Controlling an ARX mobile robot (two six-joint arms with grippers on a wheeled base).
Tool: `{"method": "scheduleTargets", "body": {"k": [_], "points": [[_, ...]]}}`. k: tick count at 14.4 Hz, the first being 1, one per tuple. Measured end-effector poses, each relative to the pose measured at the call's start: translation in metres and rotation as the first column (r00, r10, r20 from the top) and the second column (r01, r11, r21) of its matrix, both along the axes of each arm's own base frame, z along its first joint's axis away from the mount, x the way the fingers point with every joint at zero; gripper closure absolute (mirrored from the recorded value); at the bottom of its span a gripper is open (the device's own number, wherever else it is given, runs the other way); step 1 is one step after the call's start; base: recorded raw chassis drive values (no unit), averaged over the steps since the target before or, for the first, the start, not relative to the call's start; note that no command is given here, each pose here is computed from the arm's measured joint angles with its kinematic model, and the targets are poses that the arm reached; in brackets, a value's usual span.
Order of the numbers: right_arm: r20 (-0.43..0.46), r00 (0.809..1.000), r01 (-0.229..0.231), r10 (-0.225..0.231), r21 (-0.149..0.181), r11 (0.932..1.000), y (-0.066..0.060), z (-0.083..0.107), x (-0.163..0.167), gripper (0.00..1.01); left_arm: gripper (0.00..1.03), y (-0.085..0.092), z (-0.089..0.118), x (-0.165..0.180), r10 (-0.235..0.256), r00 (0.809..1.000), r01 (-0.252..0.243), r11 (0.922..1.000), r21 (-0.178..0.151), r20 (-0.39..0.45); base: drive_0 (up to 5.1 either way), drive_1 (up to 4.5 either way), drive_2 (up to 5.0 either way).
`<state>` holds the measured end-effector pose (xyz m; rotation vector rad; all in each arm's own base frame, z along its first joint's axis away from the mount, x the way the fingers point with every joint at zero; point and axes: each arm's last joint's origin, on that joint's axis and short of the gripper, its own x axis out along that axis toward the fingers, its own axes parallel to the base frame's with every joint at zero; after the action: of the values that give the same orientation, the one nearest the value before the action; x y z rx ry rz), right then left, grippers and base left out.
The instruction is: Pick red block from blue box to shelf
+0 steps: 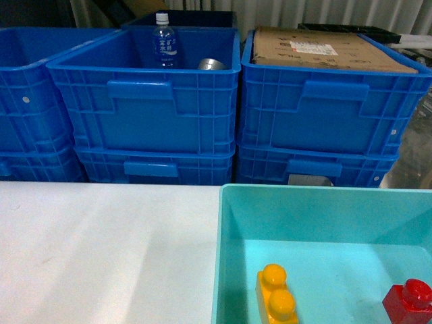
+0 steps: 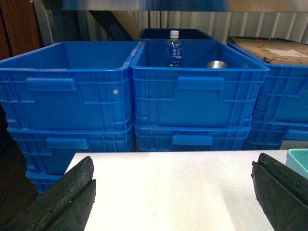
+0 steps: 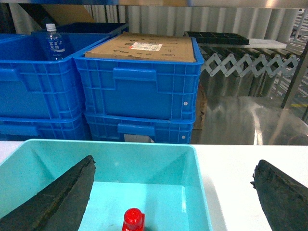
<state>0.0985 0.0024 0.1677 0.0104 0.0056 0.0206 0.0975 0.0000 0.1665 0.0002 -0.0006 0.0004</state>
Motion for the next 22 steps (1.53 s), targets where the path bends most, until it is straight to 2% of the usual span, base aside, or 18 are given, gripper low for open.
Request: {"method": "scheduleTargets", "body": {"k": [5, 6, 8, 9, 10, 11, 12, 13, 15, 16, 18, 19, 20, 21, 22], "points": [[0.0, 1.0, 0.0, 0.0, 0.0, 1.0, 0.0, 0.0, 0.0, 0.03, 0.05, 0.0, 0.0, 0.0, 0.0, 1.0, 0.0, 1.0, 0.0, 0.0, 0.0, 0.0, 0.0], [-0.018, 0.999, -0.028, 0.028, 0.001, 0.9996, -0.003, -0.002, 0.0, 0.03, 0.05, 0.0, 0.0, 0.0, 0.0, 1.0, 0.0, 1.0, 0.0, 0.0, 0.0, 0.0, 0.0], [-0.045, 0.999, -0.019, 0.018, -0.011, 0.9998, -0.024, 0.005, 0.001, 0.03, 0.05, 0.0, 0.0, 0.0, 0.0, 1.0, 0.0, 1.0, 0.0, 0.0, 0.0, 0.0, 0.0], [-0.069, 0.997, -0.043, 0.043, -0.004, 0.9991, -0.034, 0.013, 0.001, 0.03, 0.05, 0.0, 0.0, 0.0, 0.0, 1.0, 0.0, 1.0, 0.0, 0.0, 0.0, 0.0, 0.0], [-0.076, 0.995, -0.068, 0.067, -0.009, 0.9977, -0.037, 0.02, 0.0, 0.03, 0.05, 0.0, 0.0, 0.0, 0.0, 1.0, 0.0, 1.0, 0.0, 0.0, 0.0, 0.0, 0.0], [-0.066, 0.993, -0.103, 0.101, -0.024, 0.9944, -0.035, 0.03, 0.0, 0.03, 0.05, 0.0, 0.0, 0.0, 0.0, 1.0, 0.0, 1.0, 0.0, 0.0, 0.0, 0.0, 0.0], [-0.023, 0.991, -0.129, 0.128, -0.057, 0.99, -0.031, 0.044, 0.004, 0.03, 0.05, 0.0, 0.0, 0.0, 0.0, 1.0, 0.0, 1.0, 0.0, 0.0, 0.0, 0.0, 0.0], [0.003, 0.986, -0.163, 0.164, -0.072, 0.9839, -0.024, 0.059, 0.015, 0.03, 0.05, 0.0, 0.0, 0.0, 0.0, 1.0, 0.0, 1.0, 0.0, 0.0, 0.0, 0.0, 0.0], [-0.024, 0.977, -0.211, 0.21, -0.056, 0.9758, -0.007, 0.058, 0.031, 0.03, 0.05, 0.0, 0.0, 0.0, 0.0, 1.0, 0.0, 1.0, 0.0, 0.0, 0.0, 0.0, 0.0], [-0.016, 0.974, -0.225, 0.224, -0.039, 0.9737, 0.002, 0.058, 0.037, 0.03, 0.05, 0.0, 0.0, 0.0, 0.0, 1.0, 0.0, 1.0, 0.0, 0.0, 0.0, 0.0, 0.0], [-0.086, 0.965, -0.25, 0.25, 0.007, 0.9682, 0.024, 0.05, 0.051, 0.03, 0.05, 0.0, 0.0, 0.0, 0.0, 1.0, 0.0, 1.0, 0.0, 0.0, 0.0, 0.0, 0.0], [-0.142, 0.957, -0.251, 0.253, 0.037, 0.9674, 0.031, 0.045, 0.062, 0.03, 0.05, 0.0, 0.0, 0.0, 0.0, 1.0, 0.0, 1.0, 0.0, 0.0, 0.0, 0.0, 0.0], [-0.186, 0.958, -0.214, 0.22, 0.055, 0.9753, 0.033, 0.044, 0.077, 0.03, 0.05, 0.0, 0.0, 0.0, 0.0, 1.0, 0.0, 1.0, 0.0, 0.0, 0.0, 0.0, 0.0], [-0.215, 0.96, -0.173, 0.18, 0.051, 0.9836, 0.035, 0.045, 0.092, 0.03, 0.05, 0.0, 0.0, 0.0, 0.0, 1.0, 0.0, 1.0, 0.0, 0.0, 0.0, 0.0, 0.0], [-0.25, 0.955, -0.152, 0.159, 0.045, 0.9873, 0.036, 0.043, 0.104, 0.03, 0.05, 0.0, 0.0, 0.0, 0.0, 1.0, 0.0, 1.0, 0.0, 0.0, 0.0, 0.0, 0.0]]}}
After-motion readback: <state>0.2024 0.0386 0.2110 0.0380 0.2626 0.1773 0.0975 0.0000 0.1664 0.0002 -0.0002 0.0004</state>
